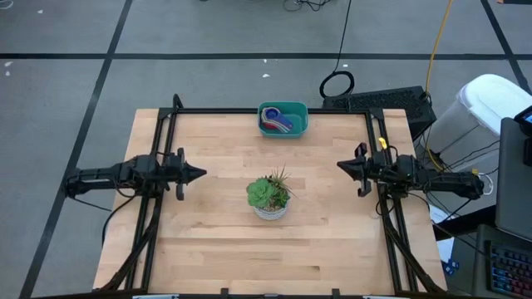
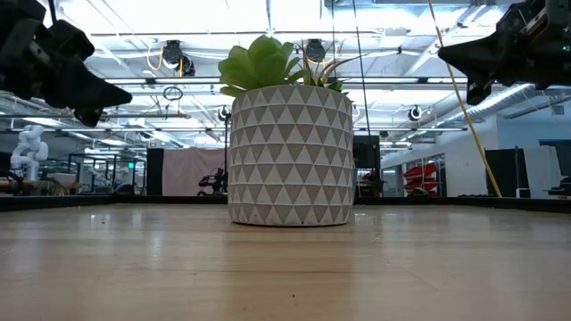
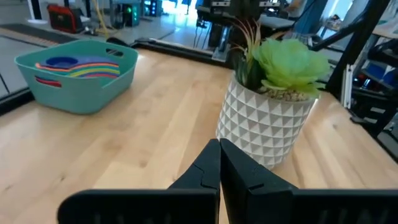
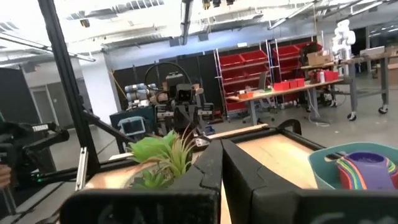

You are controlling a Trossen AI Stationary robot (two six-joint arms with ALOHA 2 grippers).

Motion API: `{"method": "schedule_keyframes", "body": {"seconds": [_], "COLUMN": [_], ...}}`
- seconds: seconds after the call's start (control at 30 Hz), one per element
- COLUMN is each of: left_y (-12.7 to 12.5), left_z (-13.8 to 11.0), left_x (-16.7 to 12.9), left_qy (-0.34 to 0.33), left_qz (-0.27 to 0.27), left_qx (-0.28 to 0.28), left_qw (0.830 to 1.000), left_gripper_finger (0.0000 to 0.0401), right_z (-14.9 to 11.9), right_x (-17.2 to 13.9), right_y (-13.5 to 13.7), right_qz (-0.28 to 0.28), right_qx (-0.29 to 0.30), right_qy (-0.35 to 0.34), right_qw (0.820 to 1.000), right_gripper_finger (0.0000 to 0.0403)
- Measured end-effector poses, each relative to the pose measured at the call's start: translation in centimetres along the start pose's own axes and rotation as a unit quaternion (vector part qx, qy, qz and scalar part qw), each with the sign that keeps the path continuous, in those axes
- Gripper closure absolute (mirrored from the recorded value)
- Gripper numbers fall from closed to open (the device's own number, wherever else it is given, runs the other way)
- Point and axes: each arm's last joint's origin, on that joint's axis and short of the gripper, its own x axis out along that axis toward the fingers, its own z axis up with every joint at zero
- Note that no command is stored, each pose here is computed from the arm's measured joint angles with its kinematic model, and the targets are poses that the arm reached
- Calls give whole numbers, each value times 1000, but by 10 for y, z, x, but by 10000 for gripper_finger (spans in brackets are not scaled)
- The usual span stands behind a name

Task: Nest measuring cups in basket
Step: Return to Home Position

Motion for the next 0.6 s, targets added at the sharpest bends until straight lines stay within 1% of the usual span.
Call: {"method": "schedule_keyframes", "body": {"seconds": [0.2,0.47,0.6], "left_y": [-3,-3,-4], "left_z": [3,6,6], "left_x": [0,0,0], "left_qy": [-15,-32,-28], "left_qz": [-11,-17,-28], "left_qx": [0,-17,-26], "left_qw": [1000,999,999], "left_gripper_finger": [398,359,354], "right_z": [1,-2,-2], "right_x": [0,0,0], "right_y": [1,0,1], "right_qz": [4,3,5], "right_qx": [6,8,39], "right_qy": [-4,9,12], "right_qw": [1000,1000,999], "right_gripper_finger": [403,403,403]}}
